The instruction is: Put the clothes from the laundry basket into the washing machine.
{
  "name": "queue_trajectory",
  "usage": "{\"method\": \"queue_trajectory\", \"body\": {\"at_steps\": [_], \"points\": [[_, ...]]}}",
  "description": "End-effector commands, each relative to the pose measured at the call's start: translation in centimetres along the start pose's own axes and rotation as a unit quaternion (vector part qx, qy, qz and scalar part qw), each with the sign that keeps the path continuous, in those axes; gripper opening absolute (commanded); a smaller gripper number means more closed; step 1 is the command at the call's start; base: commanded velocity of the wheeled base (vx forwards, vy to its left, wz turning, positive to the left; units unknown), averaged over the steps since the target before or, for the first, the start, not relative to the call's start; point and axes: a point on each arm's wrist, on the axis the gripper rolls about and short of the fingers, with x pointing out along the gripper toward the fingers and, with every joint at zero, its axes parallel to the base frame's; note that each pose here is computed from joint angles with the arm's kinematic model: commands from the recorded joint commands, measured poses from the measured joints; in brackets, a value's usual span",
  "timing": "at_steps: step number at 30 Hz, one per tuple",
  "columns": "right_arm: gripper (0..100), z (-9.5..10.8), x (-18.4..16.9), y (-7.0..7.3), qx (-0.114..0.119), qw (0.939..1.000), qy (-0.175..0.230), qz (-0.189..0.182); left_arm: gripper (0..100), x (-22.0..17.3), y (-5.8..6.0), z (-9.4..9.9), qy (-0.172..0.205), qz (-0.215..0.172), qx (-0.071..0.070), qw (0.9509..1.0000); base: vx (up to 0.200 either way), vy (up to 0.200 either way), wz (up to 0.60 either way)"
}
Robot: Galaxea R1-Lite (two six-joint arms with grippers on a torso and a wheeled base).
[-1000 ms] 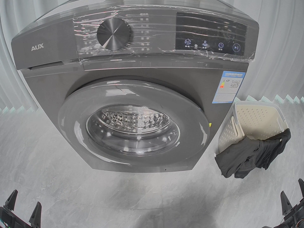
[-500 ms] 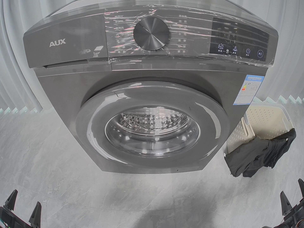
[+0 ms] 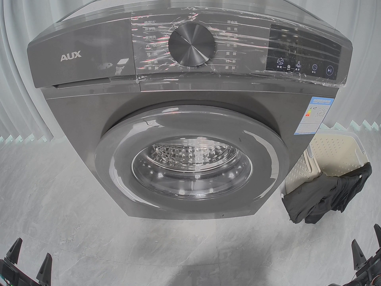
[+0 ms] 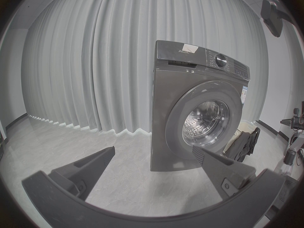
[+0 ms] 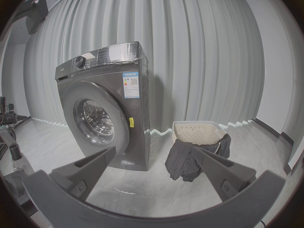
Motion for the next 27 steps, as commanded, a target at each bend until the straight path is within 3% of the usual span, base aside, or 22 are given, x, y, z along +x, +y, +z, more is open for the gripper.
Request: {"method": "queue_trajectory", "body": {"at_steps": [1,15,19,27], "points": [[100,-0.53,0.01,0.0,0.0,1.0,0.001,0.001,100,0.0,0.02,-0.43,0.0,0.0,0.0,1.0,0.0,0.0,0.0],[100,-0.51,0.01,0.01,-0.005,1.0,0.0,-0.001,100,0.0,0.02,-0.43,0.0,0.0,0.001,1.0,0.0,0.0,0.0],[100,-0.54,0.01,0.01,0.003,1.0,0.002,-0.002,100,0.0,0.02,-0.43,0.0,0.0,0.001,1.0,0.0,0.0,0.0],[100,-0.53,0.01,0.02,-0.007,1.0,0.001,0.002,100,0.0,0.02,-0.43,0.0,0.0,0.001,1.0,0.0,0.0,0.0]]}}
